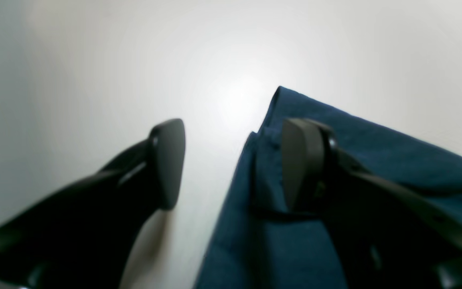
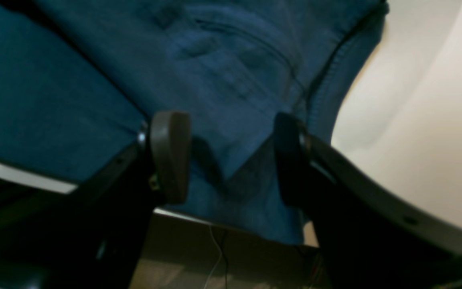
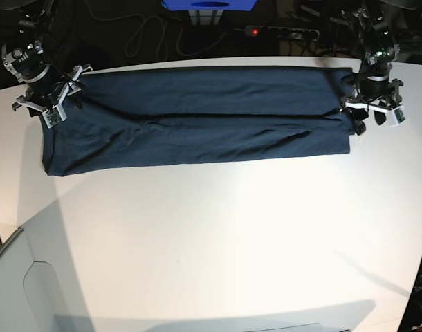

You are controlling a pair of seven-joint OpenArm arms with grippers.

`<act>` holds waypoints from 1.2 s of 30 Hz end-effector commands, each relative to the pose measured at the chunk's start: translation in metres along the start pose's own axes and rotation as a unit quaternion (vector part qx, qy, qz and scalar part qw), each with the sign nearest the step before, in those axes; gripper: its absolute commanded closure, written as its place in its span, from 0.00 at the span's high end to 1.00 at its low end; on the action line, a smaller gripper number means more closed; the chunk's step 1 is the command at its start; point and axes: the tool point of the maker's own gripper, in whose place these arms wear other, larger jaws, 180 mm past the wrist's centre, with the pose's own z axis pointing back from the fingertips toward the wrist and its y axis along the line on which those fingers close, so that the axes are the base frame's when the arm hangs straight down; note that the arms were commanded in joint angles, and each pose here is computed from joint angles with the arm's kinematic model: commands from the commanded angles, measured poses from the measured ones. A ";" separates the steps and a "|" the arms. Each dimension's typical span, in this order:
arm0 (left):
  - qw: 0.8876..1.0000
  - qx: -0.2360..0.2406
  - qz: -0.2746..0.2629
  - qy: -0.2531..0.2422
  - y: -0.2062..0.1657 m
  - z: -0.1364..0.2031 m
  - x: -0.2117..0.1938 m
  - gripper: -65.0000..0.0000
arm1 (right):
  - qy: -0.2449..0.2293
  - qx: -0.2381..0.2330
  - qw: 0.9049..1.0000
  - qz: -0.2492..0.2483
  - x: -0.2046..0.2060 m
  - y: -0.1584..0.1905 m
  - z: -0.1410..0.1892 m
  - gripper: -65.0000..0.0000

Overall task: Fold the T-shirt properly
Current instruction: 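Hold both strip ends with both grippers and adjust the grip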

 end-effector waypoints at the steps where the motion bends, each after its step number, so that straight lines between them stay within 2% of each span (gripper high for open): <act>1: 1.000 0.011 -0.003 -0.028 0.009 0.003 0.018 0.56 | -0.018 0.005 1.000 0.015 0.010 -0.001 0.003 0.48; 11: 0.998 0.046 0.008 -0.041 0.035 0.011 0.025 0.56 | -0.019 0.001 1.000 0.014 0.010 -0.003 0.004 0.48; 22: 0.998 0.045 0.008 -0.038 0.034 0.009 0.023 0.56 | -0.033 -0.001 0.999 0.005 0.020 -0.002 0.001 0.48; 32: 0.997 -0.036 0.005 -0.068 -0.041 0.016 0.040 0.56 | -0.039 0.000 0.999 0.004 0.026 -0.001 -0.002 0.48; 36: 0.998 -0.040 0.005 -0.053 -0.043 0.011 0.029 0.56 | -0.039 -0.002 0.999 0.004 0.026 -0.003 -0.002 0.48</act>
